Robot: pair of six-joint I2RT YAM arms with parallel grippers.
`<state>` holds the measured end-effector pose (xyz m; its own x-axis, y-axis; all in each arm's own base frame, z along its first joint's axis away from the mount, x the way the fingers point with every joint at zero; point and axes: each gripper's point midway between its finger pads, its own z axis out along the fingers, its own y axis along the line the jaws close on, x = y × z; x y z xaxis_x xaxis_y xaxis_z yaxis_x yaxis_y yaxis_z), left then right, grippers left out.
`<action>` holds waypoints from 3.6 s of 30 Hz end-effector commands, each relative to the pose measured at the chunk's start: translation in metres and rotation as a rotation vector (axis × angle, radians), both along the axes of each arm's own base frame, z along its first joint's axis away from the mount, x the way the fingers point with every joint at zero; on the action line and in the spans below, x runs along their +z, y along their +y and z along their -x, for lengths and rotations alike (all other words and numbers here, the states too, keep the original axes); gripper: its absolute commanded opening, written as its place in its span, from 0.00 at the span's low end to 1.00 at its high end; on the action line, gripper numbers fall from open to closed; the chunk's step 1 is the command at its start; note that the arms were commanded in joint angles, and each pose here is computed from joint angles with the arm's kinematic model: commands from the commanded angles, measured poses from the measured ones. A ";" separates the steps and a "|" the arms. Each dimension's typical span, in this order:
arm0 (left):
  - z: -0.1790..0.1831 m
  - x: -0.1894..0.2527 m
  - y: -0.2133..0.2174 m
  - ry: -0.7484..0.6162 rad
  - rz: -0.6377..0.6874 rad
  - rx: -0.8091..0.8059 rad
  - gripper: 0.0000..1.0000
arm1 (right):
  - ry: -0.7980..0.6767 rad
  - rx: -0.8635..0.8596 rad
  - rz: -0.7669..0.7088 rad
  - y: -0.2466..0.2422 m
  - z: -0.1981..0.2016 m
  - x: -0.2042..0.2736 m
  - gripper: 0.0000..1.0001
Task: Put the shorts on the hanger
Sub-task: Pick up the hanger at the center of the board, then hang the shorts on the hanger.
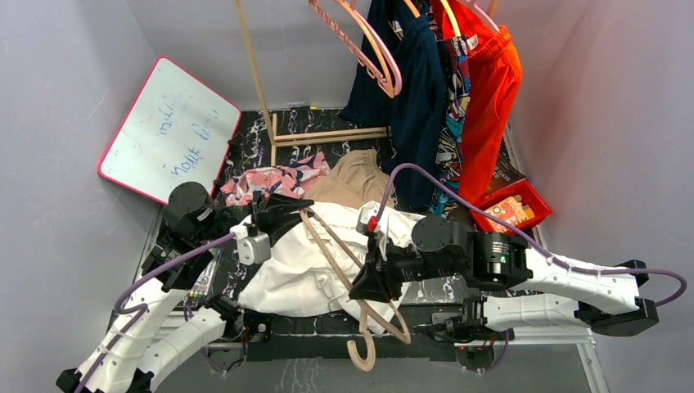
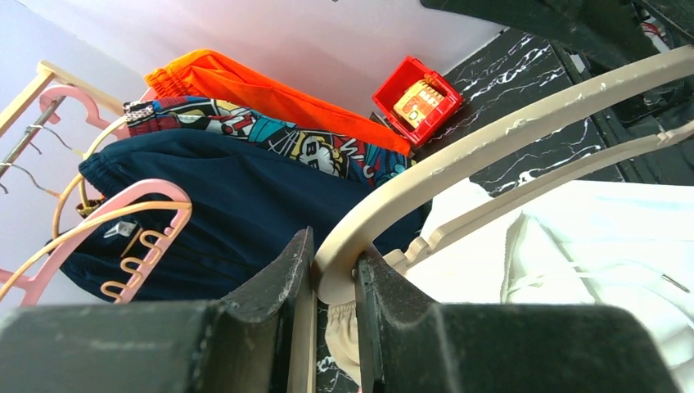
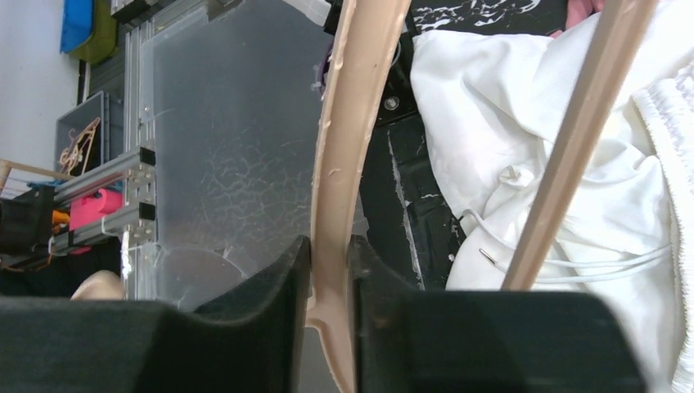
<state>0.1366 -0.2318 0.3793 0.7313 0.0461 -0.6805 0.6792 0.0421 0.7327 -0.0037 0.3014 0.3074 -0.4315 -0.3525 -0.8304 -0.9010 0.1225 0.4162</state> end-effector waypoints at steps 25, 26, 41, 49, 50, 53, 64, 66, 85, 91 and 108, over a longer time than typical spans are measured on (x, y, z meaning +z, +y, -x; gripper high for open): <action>-0.063 -0.058 0.025 0.512 0.234 0.456 0.00 | -0.146 -0.720 -0.432 -0.127 -0.106 0.063 0.70; -0.064 -0.057 0.026 0.516 0.246 0.465 0.00 | -0.141 -0.731 -0.440 -0.130 -0.107 0.062 0.70; -0.053 -0.069 0.057 0.503 0.309 0.578 0.00 | -0.232 -0.645 -0.578 -0.143 -0.096 0.084 0.71; -0.064 -0.065 0.061 0.588 0.349 0.641 0.00 | -0.312 -0.544 -0.529 -0.131 -0.085 0.084 0.70; -0.065 -0.065 0.060 0.602 0.354 0.644 0.00 | -0.319 -0.537 -0.526 -0.131 -0.085 0.083 0.69; -0.066 -0.065 0.059 0.623 0.356 0.647 0.00 | -0.336 -0.543 -0.526 -0.135 -0.086 0.084 0.69; -0.052 -0.038 0.052 0.642 0.396 0.552 0.00 | -0.395 -0.552 -0.401 -0.130 -0.094 0.066 0.69; -0.047 -0.029 0.048 0.649 0.397 0.518 0.00 | -0.414 -0.561 -0.342 -0.121 -0.099 0.057 0.69; 0.003 0.037 0.063 0.507 0.443 0.386 0.00 | -0.520 -0.557 -0.320 -0.097 -0.110 0.042 0.69; 0.023 0.077 0.070 0.448 0.476 0.335 0.00 | -0.570 -0.587 -0.371 -0.087 -0.117 0.052 0.70; 0.050 0.114 0.094 0.384 0.484 0.365 0.00 | -0.802 -0.508 -0.574 -0.056 -0.110 0.152 0.70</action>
